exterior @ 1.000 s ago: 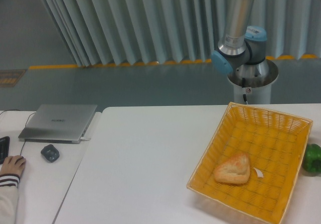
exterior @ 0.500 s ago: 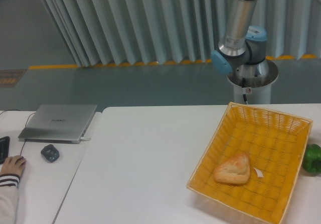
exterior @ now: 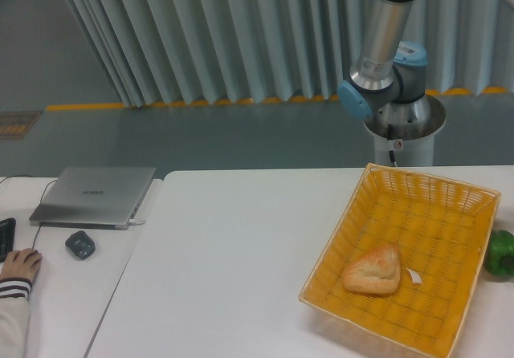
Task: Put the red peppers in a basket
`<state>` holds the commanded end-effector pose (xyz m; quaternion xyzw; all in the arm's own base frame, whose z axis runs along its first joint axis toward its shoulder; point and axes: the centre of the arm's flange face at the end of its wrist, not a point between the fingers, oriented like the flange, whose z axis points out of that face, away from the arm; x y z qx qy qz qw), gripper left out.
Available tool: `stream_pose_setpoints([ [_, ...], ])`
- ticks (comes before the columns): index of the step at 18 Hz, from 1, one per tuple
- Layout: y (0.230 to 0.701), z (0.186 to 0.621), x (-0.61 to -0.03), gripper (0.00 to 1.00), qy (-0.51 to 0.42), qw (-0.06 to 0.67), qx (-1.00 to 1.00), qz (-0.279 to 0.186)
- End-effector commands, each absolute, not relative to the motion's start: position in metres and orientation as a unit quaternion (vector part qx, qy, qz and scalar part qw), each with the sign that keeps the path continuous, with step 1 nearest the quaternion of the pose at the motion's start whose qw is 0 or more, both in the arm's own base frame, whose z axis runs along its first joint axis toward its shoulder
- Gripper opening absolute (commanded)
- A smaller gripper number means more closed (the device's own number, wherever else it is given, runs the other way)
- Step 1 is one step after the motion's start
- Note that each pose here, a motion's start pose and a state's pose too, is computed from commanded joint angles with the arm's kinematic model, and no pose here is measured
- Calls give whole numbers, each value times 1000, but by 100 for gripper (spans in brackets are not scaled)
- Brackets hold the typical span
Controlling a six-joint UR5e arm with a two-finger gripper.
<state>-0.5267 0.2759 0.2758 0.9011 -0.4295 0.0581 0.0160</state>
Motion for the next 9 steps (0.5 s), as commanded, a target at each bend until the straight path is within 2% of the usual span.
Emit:
stream_pose_setpoints([
  [6, 277, 274, -526, 99, -422, 16, 905, 59],
  [8, 277, 274, -527, 79, -422, 15, 905, 59],
  [9, 277, 273, -527, 62, -422, 14, 904, 60],
])
